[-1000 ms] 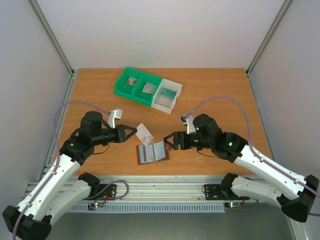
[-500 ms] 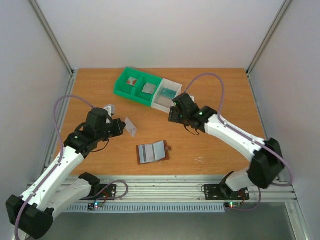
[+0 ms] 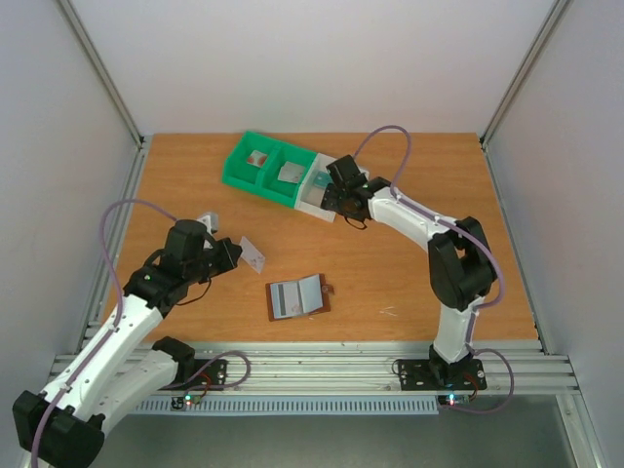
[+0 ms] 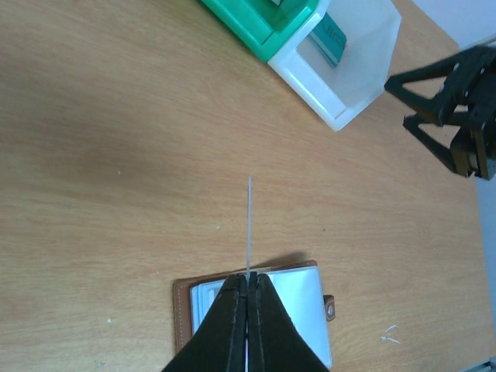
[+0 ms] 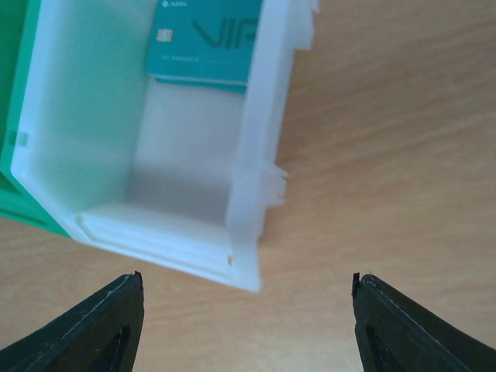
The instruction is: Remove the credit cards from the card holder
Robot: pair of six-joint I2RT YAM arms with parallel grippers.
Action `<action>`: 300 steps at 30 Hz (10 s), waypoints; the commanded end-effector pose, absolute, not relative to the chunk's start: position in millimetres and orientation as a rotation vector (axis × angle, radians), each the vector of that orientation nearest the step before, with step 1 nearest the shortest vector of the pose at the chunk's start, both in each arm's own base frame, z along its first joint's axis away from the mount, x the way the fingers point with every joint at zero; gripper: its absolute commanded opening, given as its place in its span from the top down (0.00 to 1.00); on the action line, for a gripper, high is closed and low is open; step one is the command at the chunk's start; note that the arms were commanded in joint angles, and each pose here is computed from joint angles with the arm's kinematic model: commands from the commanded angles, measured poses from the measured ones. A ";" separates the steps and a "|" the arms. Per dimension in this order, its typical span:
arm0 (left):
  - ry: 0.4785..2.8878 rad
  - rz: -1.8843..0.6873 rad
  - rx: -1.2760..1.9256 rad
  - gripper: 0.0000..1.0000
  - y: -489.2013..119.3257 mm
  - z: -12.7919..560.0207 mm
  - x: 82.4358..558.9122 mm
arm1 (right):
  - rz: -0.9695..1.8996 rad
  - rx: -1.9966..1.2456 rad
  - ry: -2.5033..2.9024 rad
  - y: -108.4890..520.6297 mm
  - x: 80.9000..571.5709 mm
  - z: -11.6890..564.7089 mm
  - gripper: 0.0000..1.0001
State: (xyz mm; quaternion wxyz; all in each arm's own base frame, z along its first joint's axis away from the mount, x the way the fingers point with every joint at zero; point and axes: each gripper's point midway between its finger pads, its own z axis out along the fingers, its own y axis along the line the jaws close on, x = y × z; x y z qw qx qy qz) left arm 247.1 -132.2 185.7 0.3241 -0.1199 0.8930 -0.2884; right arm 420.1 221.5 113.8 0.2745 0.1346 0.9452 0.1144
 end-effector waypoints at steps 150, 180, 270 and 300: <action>2.591 -0.255 -0.295 1.00 -178.9 92.3 447.1 | 0.242 0.107 2.520 187.5 277.1 171.6 0.41; 2.478 -0.361 -0.355 1.00 -187.1 93.3 461.0 | 0.262 0.108 2.505 186.3 275.1 179.6 0.42; 2.358 -0.559 -0.215 0.46 -221.1 138.4 485.7 | 0.379 0.087 2.476 191.7 266.2 205.9 0.39; 2.773 -0.957 -0.022 0.52 -199.5 120.2 249.4 | 0.770 -0.076 2.676 277.9 209.1 156.0 0.61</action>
